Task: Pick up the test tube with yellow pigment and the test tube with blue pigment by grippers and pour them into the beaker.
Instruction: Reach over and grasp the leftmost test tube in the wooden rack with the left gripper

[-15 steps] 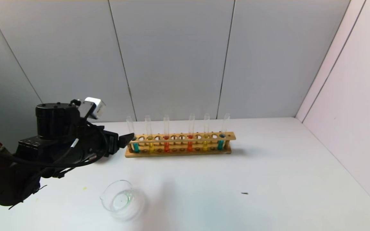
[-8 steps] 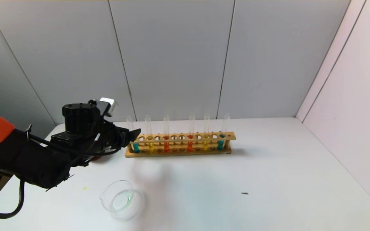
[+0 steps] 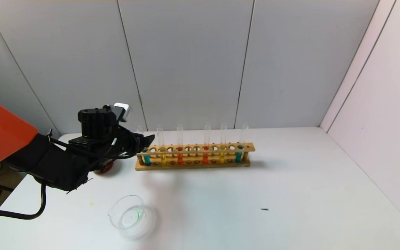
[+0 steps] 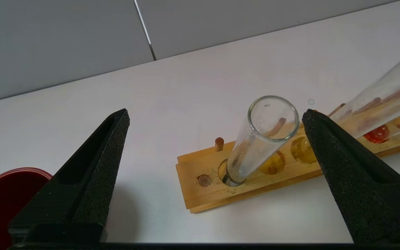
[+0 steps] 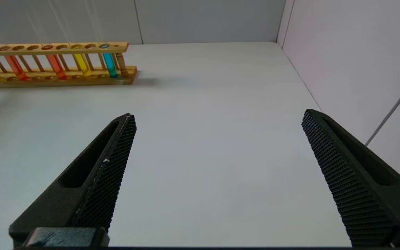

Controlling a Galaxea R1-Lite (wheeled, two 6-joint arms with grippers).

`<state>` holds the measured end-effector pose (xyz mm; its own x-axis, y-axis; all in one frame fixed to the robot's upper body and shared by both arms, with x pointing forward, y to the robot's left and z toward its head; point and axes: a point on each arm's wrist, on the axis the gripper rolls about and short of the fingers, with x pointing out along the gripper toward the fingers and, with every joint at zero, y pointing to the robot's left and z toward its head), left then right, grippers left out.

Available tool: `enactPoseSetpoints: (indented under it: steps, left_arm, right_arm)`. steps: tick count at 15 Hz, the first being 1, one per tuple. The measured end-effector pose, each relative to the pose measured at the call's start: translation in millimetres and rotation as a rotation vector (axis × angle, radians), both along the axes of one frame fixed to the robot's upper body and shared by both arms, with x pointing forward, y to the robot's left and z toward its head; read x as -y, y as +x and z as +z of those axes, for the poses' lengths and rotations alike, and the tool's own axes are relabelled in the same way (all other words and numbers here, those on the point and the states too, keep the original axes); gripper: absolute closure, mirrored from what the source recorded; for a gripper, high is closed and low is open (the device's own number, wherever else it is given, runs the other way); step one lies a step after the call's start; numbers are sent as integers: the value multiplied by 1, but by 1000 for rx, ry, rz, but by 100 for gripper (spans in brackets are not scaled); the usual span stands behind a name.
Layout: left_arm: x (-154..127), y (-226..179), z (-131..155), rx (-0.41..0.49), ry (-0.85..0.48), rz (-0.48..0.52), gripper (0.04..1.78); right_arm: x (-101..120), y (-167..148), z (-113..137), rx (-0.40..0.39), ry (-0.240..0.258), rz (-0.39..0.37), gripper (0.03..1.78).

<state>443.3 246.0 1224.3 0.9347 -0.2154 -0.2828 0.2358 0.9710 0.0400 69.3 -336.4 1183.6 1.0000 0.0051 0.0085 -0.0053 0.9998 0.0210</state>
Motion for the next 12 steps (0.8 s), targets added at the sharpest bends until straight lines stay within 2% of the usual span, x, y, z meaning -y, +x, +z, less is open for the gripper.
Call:
enactPoseSetpoints:
  steps: [3, 5, 7, 11, 12]
  left_arm:
    - [1, 3, -3, -1, -2, 1, 12]
    - [1, 4, -7, -9, -1, 0, 29]
    - [1, 5, -9, -15, 2, -1, 53]
    - [1, 5, -11, -19, 1, -1, 127]
    - [2, 5, -11, -20, 1, -3, 140]
  right_arm:
    - [0, 0, 0, 0, 0, 0, 7]
    - [0, 0, 0, 0, 0, 1, 7]
    - [0, 0, 0, 0, 0, 0, 7]
    - [0, 0, 0, 0, 0, 0, 7]
    - [0, 0, 0, 0, 0, 0, 7]
